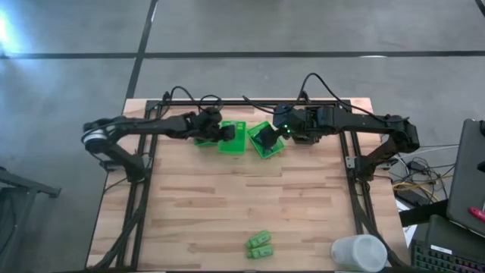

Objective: Pick & Place Travel size toiletries
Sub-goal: Put the shampoo into the middle green bin

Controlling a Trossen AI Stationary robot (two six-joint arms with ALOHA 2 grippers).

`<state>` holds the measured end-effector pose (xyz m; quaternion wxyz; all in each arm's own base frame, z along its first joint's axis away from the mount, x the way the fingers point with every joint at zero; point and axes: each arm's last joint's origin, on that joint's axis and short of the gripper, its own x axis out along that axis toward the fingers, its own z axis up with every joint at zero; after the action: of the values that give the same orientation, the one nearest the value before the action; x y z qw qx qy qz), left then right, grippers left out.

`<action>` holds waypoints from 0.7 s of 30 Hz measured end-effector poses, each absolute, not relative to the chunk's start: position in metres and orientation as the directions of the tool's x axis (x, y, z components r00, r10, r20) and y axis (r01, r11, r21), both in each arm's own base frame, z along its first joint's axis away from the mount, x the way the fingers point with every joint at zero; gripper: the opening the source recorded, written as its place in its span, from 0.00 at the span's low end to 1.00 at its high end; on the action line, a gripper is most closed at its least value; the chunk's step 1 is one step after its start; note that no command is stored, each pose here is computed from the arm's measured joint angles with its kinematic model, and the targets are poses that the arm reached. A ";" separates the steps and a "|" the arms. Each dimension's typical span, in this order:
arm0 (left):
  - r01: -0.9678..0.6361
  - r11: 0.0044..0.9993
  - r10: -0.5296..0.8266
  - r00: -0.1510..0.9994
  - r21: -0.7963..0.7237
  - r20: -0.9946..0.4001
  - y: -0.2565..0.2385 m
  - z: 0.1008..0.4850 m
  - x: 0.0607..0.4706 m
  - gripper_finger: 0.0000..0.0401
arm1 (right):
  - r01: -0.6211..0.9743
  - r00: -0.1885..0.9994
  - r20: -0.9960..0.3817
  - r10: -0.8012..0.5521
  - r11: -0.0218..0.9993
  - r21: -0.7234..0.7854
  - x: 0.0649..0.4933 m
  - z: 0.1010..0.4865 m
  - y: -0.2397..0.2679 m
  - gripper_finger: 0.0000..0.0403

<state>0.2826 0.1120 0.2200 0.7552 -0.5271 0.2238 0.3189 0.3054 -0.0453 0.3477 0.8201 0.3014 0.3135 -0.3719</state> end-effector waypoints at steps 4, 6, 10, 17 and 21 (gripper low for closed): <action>-0.756 0.232 0.261 0.654 -0.612 -0.710 0.112 0.215 0.283 0.54 | 0.800 0.526 -0.739 -0.421 0.539 0.263 0.305 0.348 -0.045 0.86; -0.764 0.229 0.275 0.645 -0.603 -0.713 0.113 0.213 0.284 0.57 | 0.801 0.526 -0.739 -0.421 0.538 0.263 0.305 0.348 -0.045 0.88; -0.766 0.247 0.296 0.643 -0.594 -0.706 0.114 0.214 0.284 0.61 | 0.801 0.525 -0.739 -0.421 0.538 0.263 0.305 0.347 -0.045 0.89; -0.717 0.365 0.318 0.695 -0.594 -0.644 0.109 0.236 0.279 0.61 | 0.797 0.513 -0.763 -0.394 0.549 0.252 0.303 0.346 -0.043 0.87; -0.639 0.520 0.311 0.760 -0.567 -0.570 0.096 0.261 0.273 0.62 | 0.774 0.518 -0.777 -0.356 0.582 0.249 0.304 0.344 -0.031 0.85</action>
<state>0.2733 0.0960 0.2613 0.8477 -0.4017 0.2037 0.2802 0.3038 -0.0310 0.3436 0.8182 0.2996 0.3486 -0.3454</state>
